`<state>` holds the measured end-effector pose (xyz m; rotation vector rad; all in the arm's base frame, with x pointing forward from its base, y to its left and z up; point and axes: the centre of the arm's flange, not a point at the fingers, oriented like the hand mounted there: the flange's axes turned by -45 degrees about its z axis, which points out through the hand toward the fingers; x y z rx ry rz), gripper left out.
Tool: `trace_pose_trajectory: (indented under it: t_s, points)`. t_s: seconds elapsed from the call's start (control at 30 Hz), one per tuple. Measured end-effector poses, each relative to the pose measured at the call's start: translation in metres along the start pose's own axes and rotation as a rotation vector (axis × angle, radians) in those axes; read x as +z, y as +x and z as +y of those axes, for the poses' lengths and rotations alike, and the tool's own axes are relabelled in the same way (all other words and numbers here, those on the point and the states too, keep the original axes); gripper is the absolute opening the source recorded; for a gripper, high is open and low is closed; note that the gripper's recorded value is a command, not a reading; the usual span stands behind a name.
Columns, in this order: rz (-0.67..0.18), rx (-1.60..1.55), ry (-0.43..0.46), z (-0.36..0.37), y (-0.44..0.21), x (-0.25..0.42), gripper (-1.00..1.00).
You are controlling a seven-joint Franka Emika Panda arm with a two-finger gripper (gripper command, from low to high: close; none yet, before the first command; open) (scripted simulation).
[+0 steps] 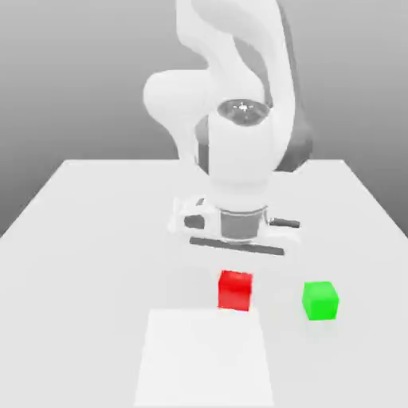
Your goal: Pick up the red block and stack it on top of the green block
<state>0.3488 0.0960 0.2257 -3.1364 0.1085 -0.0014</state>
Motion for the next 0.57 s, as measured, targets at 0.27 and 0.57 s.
trace_pose_trajectory:
  t_s: [0.27,0.57]
  points:
    - [-0.001,-0.436,-0.003,-0.11,-0.063,-0.014,-1.0]
    - [0.0,-0.461,-0.004,-0.116,-0.068,0.042,1.0]
